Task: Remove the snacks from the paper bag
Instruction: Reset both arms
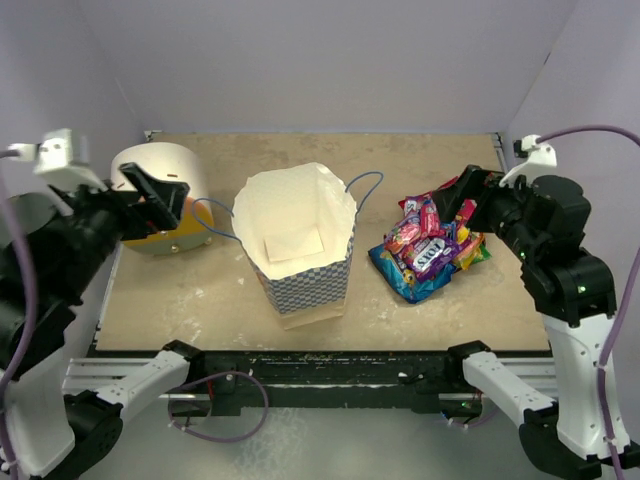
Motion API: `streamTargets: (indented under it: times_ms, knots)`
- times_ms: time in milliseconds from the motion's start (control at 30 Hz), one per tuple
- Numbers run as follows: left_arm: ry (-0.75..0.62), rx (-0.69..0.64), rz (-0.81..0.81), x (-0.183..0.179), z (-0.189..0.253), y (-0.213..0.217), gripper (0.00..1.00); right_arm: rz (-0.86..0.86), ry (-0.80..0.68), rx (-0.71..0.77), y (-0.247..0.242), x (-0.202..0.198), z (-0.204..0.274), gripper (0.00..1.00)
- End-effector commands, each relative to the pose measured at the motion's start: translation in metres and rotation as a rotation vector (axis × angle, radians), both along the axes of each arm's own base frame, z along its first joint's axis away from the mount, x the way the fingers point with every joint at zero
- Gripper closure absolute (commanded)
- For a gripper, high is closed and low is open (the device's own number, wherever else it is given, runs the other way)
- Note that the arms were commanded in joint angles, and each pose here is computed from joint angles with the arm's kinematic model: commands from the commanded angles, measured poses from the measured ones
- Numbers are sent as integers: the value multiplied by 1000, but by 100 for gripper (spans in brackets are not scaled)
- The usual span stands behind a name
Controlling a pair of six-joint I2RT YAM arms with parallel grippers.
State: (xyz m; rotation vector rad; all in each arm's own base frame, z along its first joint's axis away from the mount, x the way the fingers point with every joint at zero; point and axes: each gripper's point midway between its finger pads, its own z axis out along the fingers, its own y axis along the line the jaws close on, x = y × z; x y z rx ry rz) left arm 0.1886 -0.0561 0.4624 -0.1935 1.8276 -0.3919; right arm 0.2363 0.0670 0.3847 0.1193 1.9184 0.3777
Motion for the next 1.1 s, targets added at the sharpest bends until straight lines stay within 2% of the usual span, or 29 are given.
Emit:
streamTargets:
  times_ms: [0,133,333,633,1067]
  knots:
    - [-387,-46,-67,-20,102,1,1,27,-159,49,2,-13,63,0]
    - [-474,-47,-52,-28,126,7,1,41,-286,77,1,-28,111,0]
    - [-452,-20,-32,-25,120,11,1,35,-419,131,-2,-44,156,0]
    - [-393,-5,-2,-30,100,19,1,-23,-421,161,-9,-40,158,1]
    - [-374,-16,-3,-23,96,15,1,-50,-350,97,-14,-29,142,1]
